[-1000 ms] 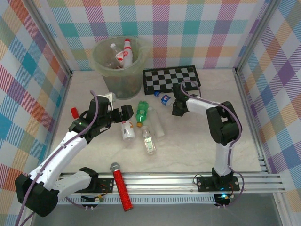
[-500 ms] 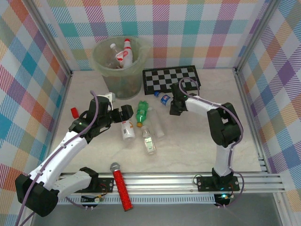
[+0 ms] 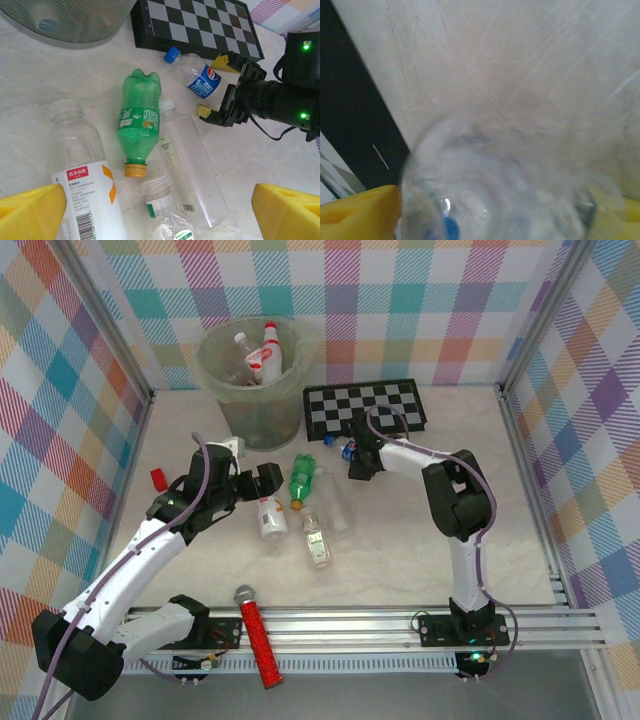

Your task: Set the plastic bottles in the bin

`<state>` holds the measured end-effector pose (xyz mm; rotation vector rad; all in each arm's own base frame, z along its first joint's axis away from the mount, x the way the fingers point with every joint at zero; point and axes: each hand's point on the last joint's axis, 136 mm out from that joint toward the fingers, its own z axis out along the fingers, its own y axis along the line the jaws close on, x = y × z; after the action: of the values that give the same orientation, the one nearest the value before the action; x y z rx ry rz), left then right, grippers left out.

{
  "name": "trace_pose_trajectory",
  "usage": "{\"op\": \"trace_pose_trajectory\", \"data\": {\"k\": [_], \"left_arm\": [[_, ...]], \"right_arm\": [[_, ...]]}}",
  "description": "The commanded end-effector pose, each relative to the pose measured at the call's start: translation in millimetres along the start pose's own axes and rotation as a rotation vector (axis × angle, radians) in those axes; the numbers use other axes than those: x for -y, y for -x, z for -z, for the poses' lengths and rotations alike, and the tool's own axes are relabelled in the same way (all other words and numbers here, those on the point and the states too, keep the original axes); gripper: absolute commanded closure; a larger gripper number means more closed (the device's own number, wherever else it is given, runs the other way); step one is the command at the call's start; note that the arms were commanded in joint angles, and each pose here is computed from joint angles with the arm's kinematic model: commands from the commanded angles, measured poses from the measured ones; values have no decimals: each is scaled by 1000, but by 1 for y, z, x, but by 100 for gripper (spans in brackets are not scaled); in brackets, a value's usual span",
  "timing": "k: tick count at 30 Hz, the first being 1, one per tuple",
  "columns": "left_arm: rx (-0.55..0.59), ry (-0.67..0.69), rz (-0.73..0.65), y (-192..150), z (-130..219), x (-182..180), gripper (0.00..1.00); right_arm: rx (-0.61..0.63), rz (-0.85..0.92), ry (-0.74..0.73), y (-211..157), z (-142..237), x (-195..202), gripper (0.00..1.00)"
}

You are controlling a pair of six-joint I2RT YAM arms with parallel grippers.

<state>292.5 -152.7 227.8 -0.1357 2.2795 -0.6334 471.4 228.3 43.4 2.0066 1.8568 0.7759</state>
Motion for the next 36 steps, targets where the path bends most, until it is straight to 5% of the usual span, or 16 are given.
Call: {"op": "trace_pose_trajectory", "data": {"k": [1, 6, 12, 20, 26, 29, 36], "left_arm": [[13, -1, -27, 5, 8, 6, 5], [5, -21, -13, 6, 6, 11, 5], [-1, -134, 34, 8, 2, 32, 4], [-2, -232, -82, 22, 7, 60, 3], [-55, -386, -188, 28, 13, 96, 4], [-108, -479, -223, 23, 12, 113, 6], [-150, -641, -217, 15, 5, 142, 7]], "right_arm": [[51, -45, -19, 12, 0, 8, 27], [65, -18, 32, 22, 21, -1, 42], [54, 74, 128, 35, 62, -25, 44], [-7, 523, 230, 33, 137, -58, 43], [-235, 982, 349, -15, 188, -64, 43], [-449, 1164, 455, -52, 215, -56, 41], [-742, 1299, 568, -94, 258, -33, 44]]}}
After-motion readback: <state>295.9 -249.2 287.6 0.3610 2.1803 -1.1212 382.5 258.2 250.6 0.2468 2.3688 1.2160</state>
